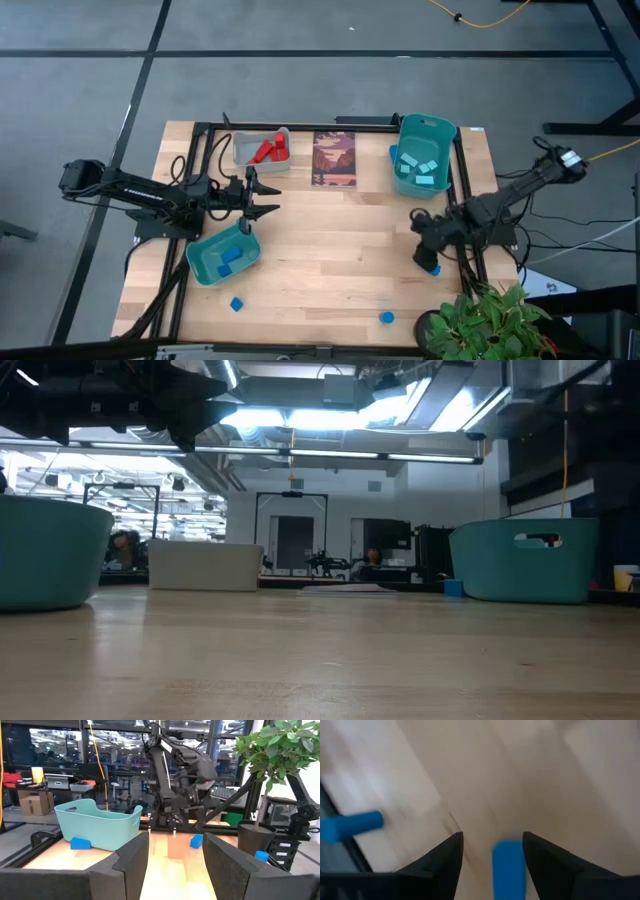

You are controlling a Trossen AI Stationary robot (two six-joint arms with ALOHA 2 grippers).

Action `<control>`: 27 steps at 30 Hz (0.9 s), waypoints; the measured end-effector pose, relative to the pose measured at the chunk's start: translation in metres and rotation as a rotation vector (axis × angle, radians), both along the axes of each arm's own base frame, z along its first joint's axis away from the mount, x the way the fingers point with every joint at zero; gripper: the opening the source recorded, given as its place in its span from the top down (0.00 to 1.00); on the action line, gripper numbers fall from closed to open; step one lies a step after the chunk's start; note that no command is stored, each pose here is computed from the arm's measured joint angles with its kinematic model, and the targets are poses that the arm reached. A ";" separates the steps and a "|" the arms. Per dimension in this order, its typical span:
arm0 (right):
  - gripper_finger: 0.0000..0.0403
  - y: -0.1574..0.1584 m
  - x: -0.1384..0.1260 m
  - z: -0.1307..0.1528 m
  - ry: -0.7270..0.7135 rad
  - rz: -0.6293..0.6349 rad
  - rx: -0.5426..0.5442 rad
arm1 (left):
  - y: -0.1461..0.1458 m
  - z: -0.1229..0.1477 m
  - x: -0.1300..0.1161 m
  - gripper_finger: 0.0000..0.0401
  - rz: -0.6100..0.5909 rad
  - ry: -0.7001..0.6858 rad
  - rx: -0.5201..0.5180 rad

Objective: Sort & place blocks by color
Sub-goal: Put the blue block into the left green bin

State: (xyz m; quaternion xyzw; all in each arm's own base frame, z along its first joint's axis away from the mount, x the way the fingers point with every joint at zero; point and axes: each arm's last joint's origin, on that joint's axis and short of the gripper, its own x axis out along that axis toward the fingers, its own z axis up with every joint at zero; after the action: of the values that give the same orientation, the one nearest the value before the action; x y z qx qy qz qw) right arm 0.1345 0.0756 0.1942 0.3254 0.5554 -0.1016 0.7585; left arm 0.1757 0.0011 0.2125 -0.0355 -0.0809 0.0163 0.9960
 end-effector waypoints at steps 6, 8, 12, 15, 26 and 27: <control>0.48 0.023 -0.012 -0.010 0.148 -0.058 0.000 | 0.000 0.000 0.000 0.55 0.000 -0.001 0.000; 0.49 0.029 -0.013 -0.006 0.183 -0.060 -0.044 | 0.000 0.000 0.000 0.55 0.000 -0.001 0.000; 0.53 0.042 -0.010 0.010 0.236 -0.044 -0.183 | 0.000 0.000 0.000 0.55 0.000 -0.003 -0.001; 0.56 0.054 -0.003 0.015 0.212 -0.009 -0.189 | 0.000 0.000 0.000 0.55 -0.001 -0.003 -0.008; 0.57 0.064 0.002 -0.024 0.314 -0.013 -0.235 | 0.000 0.000 0.000 0.55 -0.002 -0.005 -0.011; 0.57 0.065 0.004 -0.026 0.303 -0.013 -0.224 | 0.000 0.000 0.000 0.55 -0.002 -0.005 -0.012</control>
State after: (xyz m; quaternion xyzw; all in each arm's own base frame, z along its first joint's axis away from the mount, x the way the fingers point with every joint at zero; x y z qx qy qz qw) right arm 0.1382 0.1407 0.1685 0.2233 0.6465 -0.2155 0.6969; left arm 0.1756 0.0011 0.2129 -0.0417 -0.0831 0.0159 0.9955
